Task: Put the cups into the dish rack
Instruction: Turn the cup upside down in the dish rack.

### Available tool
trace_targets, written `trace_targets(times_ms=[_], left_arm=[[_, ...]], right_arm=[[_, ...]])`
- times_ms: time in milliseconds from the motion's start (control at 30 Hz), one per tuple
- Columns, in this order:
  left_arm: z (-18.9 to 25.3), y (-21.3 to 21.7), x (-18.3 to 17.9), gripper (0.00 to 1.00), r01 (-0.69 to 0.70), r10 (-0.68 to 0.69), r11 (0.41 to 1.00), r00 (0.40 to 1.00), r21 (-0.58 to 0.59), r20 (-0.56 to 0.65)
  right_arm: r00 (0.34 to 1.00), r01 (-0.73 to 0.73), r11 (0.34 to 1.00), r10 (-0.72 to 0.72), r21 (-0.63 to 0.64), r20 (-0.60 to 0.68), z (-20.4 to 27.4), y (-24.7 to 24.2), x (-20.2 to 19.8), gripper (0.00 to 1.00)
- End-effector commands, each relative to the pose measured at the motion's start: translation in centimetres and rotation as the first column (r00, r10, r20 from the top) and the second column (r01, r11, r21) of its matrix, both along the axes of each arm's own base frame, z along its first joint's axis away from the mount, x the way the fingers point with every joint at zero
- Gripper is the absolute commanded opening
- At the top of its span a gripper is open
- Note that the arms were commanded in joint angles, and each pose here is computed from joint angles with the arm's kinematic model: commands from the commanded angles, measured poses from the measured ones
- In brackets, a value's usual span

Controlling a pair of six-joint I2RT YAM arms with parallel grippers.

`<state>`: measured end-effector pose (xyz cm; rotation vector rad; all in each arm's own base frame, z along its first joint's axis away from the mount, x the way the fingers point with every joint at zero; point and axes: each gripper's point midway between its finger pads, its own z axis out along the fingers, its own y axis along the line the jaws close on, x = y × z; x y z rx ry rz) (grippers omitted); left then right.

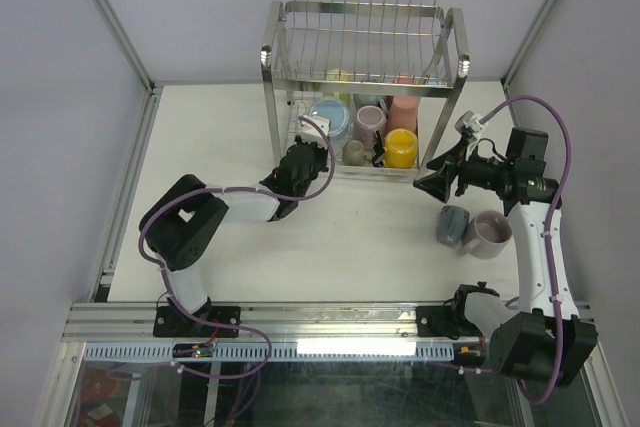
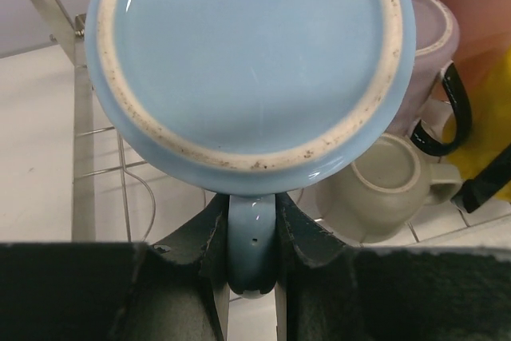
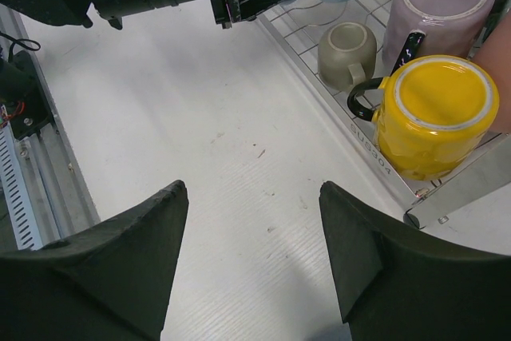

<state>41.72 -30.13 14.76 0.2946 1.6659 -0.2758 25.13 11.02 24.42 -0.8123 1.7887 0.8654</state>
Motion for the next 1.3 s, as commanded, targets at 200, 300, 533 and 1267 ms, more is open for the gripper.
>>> trace_targets(times_ms=[200,300,533,1267], left_arm=[[7.3,-1.5,3.3,0.00,0.009,0.011,0.993,0.986,-0.120,0.165],[6.9,-1.7,3.9,0.00,0.007,0.010,0.994,0.988,-0.112,0.154],[6.3,-2.0,4.9,0.00,0.009,0.004,0.995,0.991,-0.095,0.134],[4.6,-3.2,6.5,0.00,0.044,-0.038,0.996,0.997,-0.073,0.073]], right_arm=[[0.999,-0.002,1.000,0.002,-0.010,0.034,0.5,-0.2,0.2,0.70],[0.999,-0.001,1.000,0.002,-0.011,0.033,0.4,-0.2,0.2,0.70],[0.999,-0.002,1.000,0.003,-0.012,0.033,0.4,-0.2,0.2,0.70],[1.000,-0.008,1.000,0.008,-0.010,0.029,0.5,-0.1,0.2,0.69]])
